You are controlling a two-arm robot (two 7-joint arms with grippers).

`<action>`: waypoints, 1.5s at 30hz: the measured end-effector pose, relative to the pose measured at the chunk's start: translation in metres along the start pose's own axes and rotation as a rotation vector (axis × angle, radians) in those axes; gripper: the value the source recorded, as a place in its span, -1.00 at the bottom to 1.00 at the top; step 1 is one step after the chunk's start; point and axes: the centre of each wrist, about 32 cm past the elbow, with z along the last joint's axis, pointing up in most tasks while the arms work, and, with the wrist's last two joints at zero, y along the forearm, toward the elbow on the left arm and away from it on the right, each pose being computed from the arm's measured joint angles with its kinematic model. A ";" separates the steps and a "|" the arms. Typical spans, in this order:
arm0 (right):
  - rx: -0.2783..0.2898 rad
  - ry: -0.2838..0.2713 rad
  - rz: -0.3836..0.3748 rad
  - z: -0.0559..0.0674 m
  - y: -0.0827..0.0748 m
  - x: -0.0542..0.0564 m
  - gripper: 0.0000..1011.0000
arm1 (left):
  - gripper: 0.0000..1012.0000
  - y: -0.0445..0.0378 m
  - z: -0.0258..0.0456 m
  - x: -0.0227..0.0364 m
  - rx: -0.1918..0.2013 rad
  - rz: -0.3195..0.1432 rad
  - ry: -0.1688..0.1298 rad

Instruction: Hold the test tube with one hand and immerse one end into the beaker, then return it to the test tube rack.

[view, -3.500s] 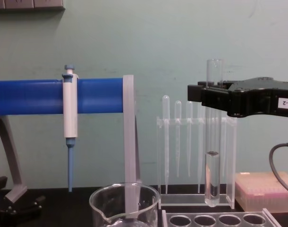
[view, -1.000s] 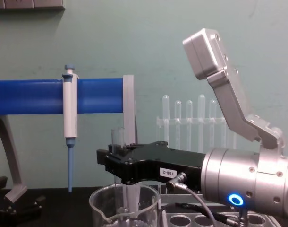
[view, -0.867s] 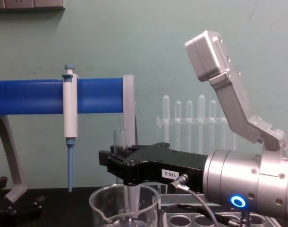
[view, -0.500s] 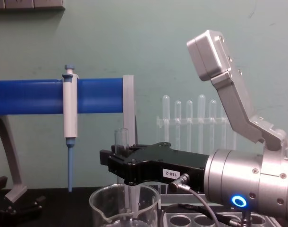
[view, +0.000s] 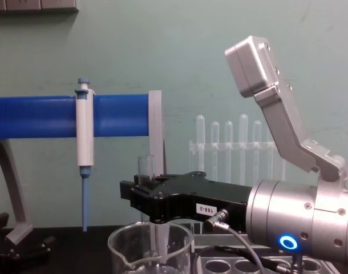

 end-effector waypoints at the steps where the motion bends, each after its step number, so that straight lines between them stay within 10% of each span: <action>1: 0.000 0.000 0.000 0.000 0.000 0.000 -0.55 | 0.98 0.0000 0.0000 0.0000 0.000 0.000 0.000; 45: 0.000 0.000 -0.001 0.000 0.000 0.000 -0.55 | 0.98 0.0000 0.0000 0.0000 0.000 0.000 0.000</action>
